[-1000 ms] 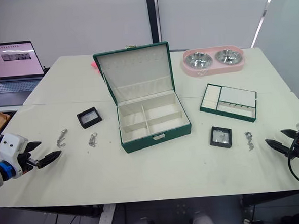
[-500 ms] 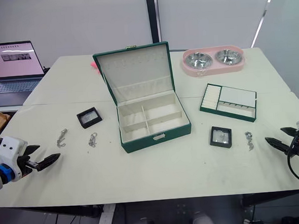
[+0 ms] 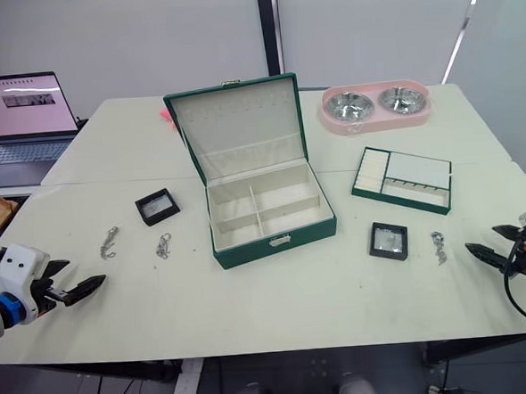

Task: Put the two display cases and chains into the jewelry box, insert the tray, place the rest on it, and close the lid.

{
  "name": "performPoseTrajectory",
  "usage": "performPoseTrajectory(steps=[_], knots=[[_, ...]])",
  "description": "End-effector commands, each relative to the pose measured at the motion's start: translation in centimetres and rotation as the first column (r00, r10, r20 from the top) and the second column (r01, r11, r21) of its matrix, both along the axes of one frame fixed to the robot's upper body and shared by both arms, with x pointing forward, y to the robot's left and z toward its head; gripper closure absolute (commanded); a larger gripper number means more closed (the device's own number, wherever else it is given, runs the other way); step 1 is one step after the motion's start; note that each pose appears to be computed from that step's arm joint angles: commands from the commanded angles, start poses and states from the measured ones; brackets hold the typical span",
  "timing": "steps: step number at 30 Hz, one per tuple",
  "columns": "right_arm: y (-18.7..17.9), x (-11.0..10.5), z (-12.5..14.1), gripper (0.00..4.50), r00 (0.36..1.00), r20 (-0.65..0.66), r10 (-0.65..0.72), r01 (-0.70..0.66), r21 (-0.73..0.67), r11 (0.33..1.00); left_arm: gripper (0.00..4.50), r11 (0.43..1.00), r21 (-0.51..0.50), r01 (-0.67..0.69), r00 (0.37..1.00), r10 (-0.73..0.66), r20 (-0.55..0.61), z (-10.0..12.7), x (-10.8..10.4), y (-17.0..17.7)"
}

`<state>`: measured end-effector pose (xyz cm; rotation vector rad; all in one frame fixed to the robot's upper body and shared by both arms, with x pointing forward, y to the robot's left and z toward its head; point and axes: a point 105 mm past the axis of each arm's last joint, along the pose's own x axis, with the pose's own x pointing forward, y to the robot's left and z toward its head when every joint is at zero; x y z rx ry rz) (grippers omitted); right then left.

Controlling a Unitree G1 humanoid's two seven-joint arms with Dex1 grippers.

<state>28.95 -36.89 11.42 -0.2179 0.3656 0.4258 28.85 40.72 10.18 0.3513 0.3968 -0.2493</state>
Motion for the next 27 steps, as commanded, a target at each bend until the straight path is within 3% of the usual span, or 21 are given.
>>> performPoseTrajectory(steps=[1, 7, 9, 12, 15, 20, 22, 27], knots=[[0.0, 0.4, 2.2, 0.00, 0.996, 0.088, -0.021, 0.015, 0.073, 0.997, 0.02, 1.000, 0.028, 0.004, 0.999, -0.005, 0.047, 2.1, 0.1, 0.1], [2.2, 0.8, 4.4, 0.00, 0.988, 0.152, -0.002, -0.025, 0.178, 0.984, 0.02, 0.999, -0.038, 0.024, 0.986, -0.017, 0.166, 5.5, 1.2, -1.8], [4.5, 1.1, 5.1, 0.00, 0.984, 0.171, 0.059, -0.093, 0.197, 0.976, 0.02, 0.986, -0.150, 0.074, 0.974, -0.039, 0.223, 7.1, 1.9, -4.5], [8.8, 2.7, 5.9, 0.00, 0.963, 0.245, 0.112, -0.173, 0.245, 0.954, 0.02, 0.963, -0.226, 0.149, 0.966, -0.093, 0.242, 7.1, 2.9, -9.4], [12.5, 4.2, 5.5, 0.18, 0.948, 0.279, 0.153, -0.223, 0.239, 0.945, 0.00, 0.961, -0.230, 0.156, 0.971, -0.107, 0.213, 5.6, 3.6, -12.8], [16.5, 6.7, 3.9, 1.55, 0.937, 0.287, 0.198, -0.257, 0.187, 0.948, 1.14, 0.955, -0.237, 0.179, 0.979, -0.150, 0.136, 3.0, 3.7, -17.1], [18.0, 7.3, 3.5, 2.31, 0.930, 0.284, 0.231, -0.285, 0.163, 0.945, 1.94, 0.957, -0.231, 0.177, 0.982, -0.156, 0.107, 2.0, 3.6, -17.9], [20.8, 8.1, 2.1, 3.38, 0.913, 0.255, 0.317, -0.349, 0.091, 0.933, 3.37, 0.959, -0.230, 0.162, 0.985, -0.146, 0.088, 0.9, 3.9, -18.7]])
